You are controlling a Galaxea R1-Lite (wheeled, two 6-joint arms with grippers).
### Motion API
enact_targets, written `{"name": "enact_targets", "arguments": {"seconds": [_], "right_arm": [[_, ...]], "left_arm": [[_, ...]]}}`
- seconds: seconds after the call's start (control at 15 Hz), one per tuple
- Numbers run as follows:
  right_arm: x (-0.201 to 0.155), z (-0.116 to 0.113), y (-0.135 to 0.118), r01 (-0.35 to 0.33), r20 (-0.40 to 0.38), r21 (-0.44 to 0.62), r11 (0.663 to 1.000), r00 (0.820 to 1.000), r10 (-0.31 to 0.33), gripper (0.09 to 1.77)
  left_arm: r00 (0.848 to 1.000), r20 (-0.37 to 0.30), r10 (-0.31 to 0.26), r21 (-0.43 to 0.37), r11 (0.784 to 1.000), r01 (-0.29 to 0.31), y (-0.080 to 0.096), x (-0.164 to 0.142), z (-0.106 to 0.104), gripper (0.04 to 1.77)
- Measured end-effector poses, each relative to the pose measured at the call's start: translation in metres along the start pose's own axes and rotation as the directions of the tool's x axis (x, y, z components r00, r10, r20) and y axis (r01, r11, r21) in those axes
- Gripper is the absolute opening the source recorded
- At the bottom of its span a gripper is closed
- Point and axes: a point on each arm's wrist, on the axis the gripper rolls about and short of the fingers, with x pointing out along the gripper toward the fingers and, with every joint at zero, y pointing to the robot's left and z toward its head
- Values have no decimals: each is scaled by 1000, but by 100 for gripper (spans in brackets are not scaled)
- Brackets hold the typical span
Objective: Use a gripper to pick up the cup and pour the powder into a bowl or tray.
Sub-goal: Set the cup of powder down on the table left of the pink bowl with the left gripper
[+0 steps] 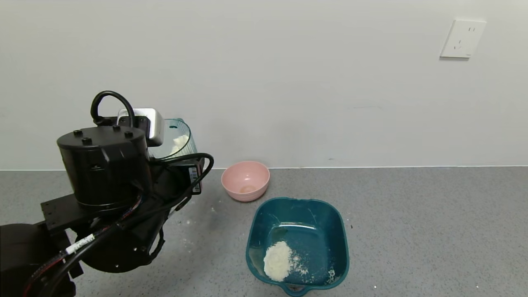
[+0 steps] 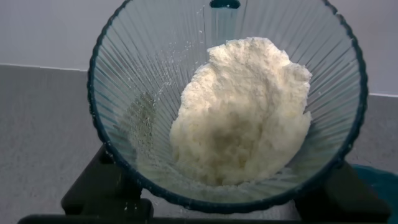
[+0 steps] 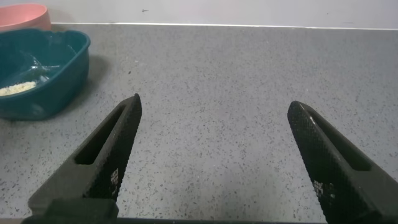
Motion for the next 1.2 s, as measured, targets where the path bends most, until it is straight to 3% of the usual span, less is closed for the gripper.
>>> {"name": "enact_targets", "arguments": {"seconds": [0.27, 0.6, 1.2], "right_arm": [[0, 0, 0, 0, 0, 0, 1000, 1000, 0, 171], [0, 0, 0, 0, 0, 0, 1000, 1000, 0, 171], [0, 0, 0, 0, 0, 0, 1000, 1000, 0, 171]], "left_arm": [[998, -55, 6, -41, 999, -8, 13, 10, -17, 129], [992, -112, 57, -15, 998, -59, 23, 24, -36, 129], [965, -243, 98, -8, 995, -103, 28, 51, -77, 129]]}}
